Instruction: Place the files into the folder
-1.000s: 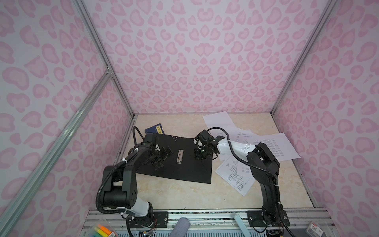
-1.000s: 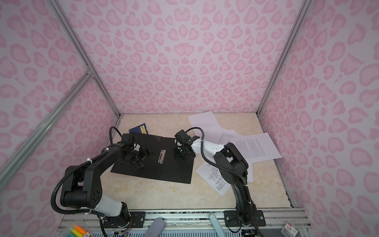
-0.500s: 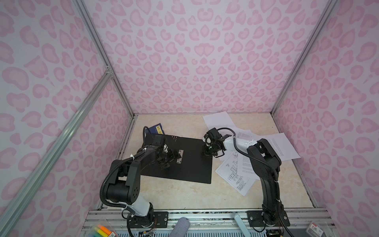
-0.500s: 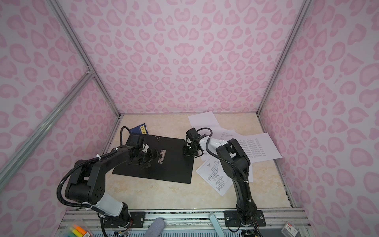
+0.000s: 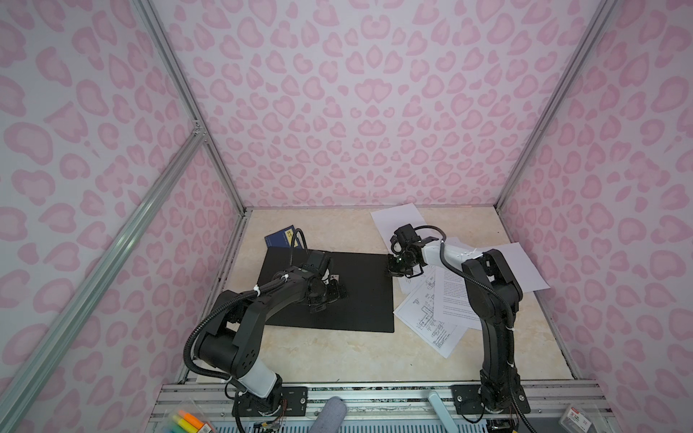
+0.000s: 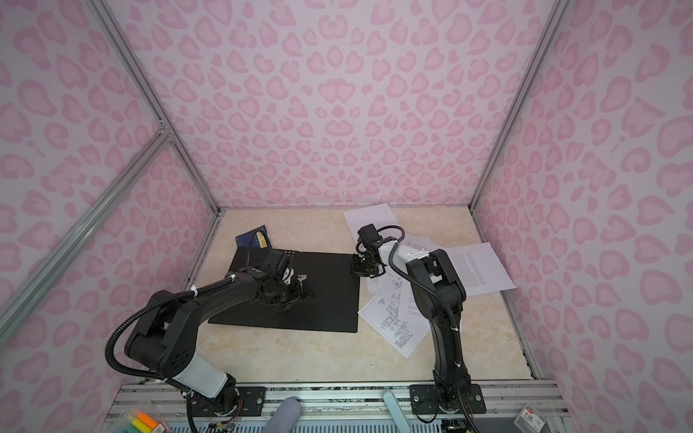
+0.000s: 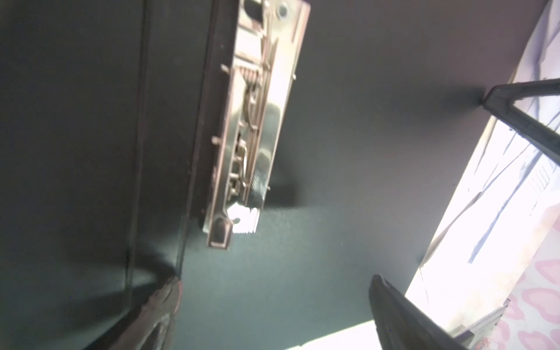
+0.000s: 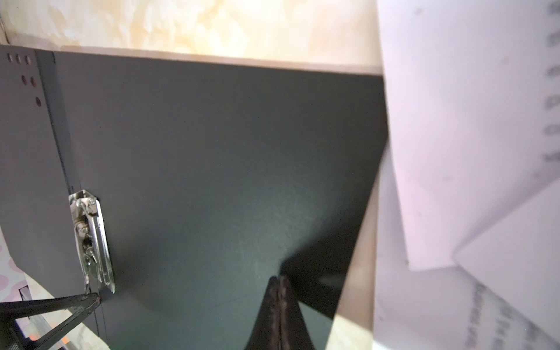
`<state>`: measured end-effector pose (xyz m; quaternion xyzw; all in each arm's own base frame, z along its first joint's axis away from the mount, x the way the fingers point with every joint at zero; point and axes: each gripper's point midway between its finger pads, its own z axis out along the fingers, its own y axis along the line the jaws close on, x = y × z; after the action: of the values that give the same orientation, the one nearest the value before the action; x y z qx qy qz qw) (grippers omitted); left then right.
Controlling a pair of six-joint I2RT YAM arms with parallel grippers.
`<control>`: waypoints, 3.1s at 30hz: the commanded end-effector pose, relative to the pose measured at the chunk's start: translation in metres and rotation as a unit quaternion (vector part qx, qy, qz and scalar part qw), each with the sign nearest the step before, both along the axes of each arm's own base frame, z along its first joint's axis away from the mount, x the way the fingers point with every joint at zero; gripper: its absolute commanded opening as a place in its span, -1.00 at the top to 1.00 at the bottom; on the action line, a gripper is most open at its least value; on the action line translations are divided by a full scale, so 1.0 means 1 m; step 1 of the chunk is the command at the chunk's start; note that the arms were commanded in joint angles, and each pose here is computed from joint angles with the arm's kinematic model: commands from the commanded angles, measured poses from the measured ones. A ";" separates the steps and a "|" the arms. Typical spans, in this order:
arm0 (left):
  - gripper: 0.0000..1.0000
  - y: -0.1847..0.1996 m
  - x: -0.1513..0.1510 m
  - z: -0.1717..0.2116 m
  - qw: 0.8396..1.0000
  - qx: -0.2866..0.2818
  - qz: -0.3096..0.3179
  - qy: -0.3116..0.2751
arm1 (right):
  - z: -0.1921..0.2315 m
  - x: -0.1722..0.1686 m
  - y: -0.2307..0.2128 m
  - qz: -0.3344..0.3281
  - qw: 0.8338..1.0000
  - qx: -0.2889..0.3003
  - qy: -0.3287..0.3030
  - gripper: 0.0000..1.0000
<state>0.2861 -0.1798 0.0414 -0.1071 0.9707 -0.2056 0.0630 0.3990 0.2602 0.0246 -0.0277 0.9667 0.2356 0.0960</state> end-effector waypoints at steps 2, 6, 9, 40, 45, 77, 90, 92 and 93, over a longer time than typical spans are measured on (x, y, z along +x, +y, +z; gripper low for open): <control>-0.96 0.004 0.012 0.011 0.999 0.033 -0.008 0.004 | 0.020 -0.010 0.003 0.024 1.000 -0.007 -0.018 0.73; -0.96 -0.004 0.034 0.016 0.999 0.032 -0.015 -0.017 | 0.038 -0.016 0.011 0.033 0.999 0.010 -0.032 0.28; -0.96 -0.005 0.047 0.011 0.999 0.049 -0.017 -0.017 | 0.043 -0.021 0.014 0.036 0.999 0.025 -0.030 0.19; -0.96 -0.040 0.039 0.033 0.999 -0.037 0.014 -0.003 | 0.069 -0.049 0.026 0.058 0.996 0.056 -0.041 -0.45; -0.96 0.003 0.048 0.031 0.998 -0.044 0.052 0.000 | 0.064 -0.088 0.084 0.119 0.988 0.091 -0.022 -0.26; -0.96 0.108 0.000 -0.015 0.984 -0.054 0.164 0.043 | -0.001 -0.122 0.149 0.148 0.987 0.053 0.033 0.51; -0.96 0.110 -0.004 -0.022 0.983 -0.046 0.169 0.051 | -0.004 -0.123 0.153 0.151 0.985 0.068 0.042 0.69; -0.96 0.111 -0.004 -0.022 0.983 -0.045 0.171 0.052 | -0.005 -0.124 0.154 0.150 0.985 0.070 0.045 0.71; -0.96 0.111 -0.005 -0.023 0.983 -0.045 0.172 0.052 | -0.005 -0.124 0.155 0.150 0.985 0.071 0.044 0.74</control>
<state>0.2973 -0.0833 0.0365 -0.2663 0.9196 -0.2817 0.0634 0.2760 0.4138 0.0255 -0.1561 0.9358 0.3153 0.0229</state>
